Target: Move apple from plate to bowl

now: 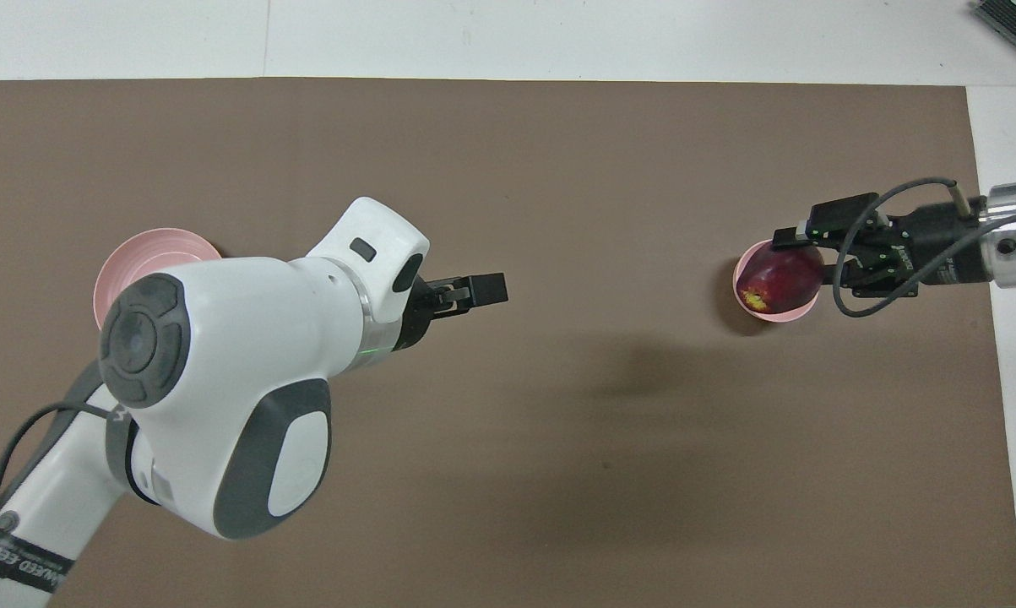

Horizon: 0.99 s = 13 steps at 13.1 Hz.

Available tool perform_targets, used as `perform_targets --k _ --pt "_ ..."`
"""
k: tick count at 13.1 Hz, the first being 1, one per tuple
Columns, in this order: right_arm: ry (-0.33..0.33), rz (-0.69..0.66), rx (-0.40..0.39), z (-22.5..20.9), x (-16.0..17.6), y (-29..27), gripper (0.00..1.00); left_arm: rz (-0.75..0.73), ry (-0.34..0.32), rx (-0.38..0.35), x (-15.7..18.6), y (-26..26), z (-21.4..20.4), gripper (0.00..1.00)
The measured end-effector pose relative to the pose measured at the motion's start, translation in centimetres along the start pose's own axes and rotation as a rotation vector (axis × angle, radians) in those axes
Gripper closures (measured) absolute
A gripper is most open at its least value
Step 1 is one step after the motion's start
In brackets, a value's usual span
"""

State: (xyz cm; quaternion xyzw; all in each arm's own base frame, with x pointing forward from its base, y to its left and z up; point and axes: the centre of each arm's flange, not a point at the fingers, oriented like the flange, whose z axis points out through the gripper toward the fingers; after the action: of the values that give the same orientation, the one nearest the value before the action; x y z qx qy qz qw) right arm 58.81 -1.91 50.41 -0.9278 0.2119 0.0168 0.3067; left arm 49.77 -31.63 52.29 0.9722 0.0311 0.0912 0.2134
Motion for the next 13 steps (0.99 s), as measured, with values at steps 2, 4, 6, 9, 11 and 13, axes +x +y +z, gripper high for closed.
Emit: perform_targets --k 2,4,6,9,11,13 --pt "0.080 -0.112 -0.122 1.3 2.1 0.6 0.26 0.075 0.002 0.136 1.2 -2.9 -0.3 0.00" --pt "0.123 -0.234 -0.233 2.9 3.9 1.8 0.26 0.161 -0.011 0.249 2.3 -5.6 -0.8 0.00" --pt "0.113 -0.327 -0.368 3.8 4.7 3.0 0.26 0.239 -0.015 0.330 3.8 -8.3 -1.9 0.00" --pt "0.098 -0.378 -0.437 6.0 5.6 4.2 0.26 0.337 -0.049 0.404 6.2 -11.5 -5.1 0.00" --pt "0.058 -0.389 -0.456 8.8 5.7 4.8 0.26 0.389 -0.081 0.425 8.1 -13.3 -9.4 0.00" --pt "0.032 -0.416 -0.485 10.3 5.5 5.3 0.26 0.433 -0.099 0.436 9.7 -14.8 -14.4 0.00"
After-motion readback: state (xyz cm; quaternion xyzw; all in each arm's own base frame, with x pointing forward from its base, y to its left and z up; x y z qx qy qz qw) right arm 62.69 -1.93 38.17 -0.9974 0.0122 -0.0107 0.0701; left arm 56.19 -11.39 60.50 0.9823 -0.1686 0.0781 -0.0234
